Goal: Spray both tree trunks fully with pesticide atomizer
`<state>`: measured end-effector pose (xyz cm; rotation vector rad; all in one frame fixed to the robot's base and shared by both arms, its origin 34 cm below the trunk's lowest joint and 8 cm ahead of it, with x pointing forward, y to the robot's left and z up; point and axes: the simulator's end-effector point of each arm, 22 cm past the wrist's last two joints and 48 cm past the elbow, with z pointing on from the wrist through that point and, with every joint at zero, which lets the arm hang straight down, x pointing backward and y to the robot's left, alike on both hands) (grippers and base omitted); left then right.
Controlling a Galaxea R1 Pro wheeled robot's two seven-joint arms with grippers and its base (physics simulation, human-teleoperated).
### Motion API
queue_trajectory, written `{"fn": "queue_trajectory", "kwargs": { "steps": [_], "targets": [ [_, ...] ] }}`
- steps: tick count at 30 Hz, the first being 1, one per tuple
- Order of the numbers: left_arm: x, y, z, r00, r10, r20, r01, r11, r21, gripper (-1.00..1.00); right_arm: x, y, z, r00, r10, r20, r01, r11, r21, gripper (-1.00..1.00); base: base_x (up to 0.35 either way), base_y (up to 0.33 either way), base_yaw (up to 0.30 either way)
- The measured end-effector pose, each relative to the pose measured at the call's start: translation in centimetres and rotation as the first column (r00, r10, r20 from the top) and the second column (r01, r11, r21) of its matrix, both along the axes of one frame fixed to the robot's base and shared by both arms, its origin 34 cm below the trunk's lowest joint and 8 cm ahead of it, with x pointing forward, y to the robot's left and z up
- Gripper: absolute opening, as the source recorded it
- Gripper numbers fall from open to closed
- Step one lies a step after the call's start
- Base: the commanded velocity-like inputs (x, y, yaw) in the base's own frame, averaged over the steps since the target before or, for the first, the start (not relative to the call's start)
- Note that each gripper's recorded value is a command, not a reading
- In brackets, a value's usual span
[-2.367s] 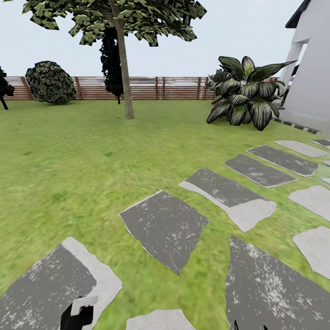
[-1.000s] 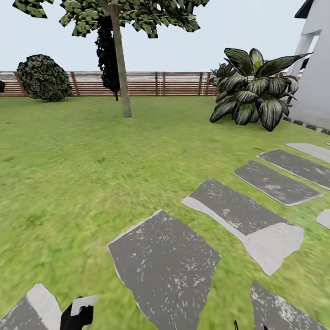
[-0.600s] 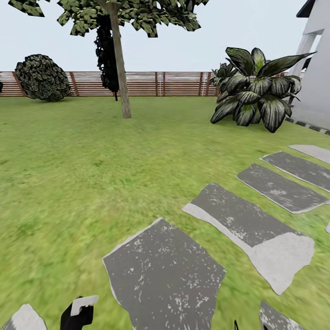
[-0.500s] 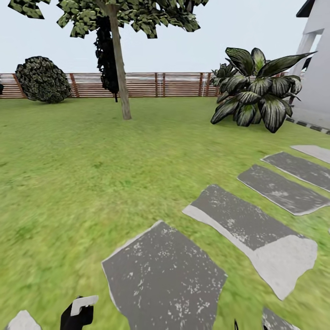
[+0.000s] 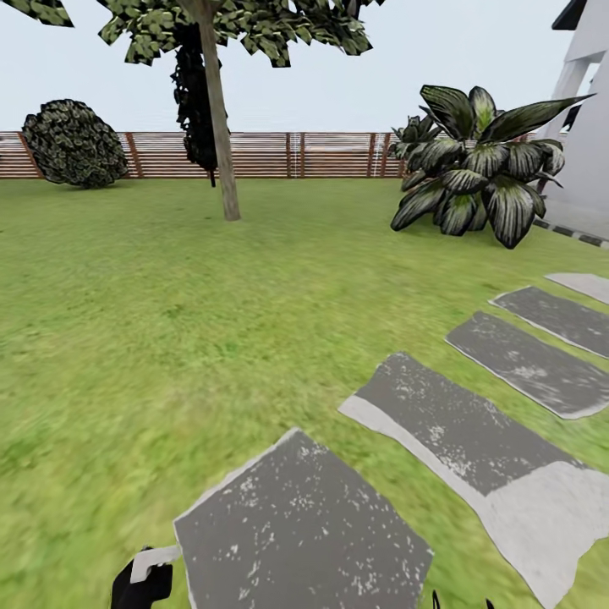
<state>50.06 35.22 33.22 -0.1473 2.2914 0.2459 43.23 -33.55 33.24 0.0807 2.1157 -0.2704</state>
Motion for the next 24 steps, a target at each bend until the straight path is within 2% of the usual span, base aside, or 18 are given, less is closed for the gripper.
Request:
{"fn": "queue_trajectory", "kwargs": {
  "steps": [24],
  "targets": [
    [0.0,0.12,0.01,1.0,0.001,-0.001,-0.001,1.0,0.001,-1.0,0.0,0.0,0.01,1.0,0.0,0.0,0.0,1.0,0.0,1.0,0.339,0.0,0.0]
  ]
}}
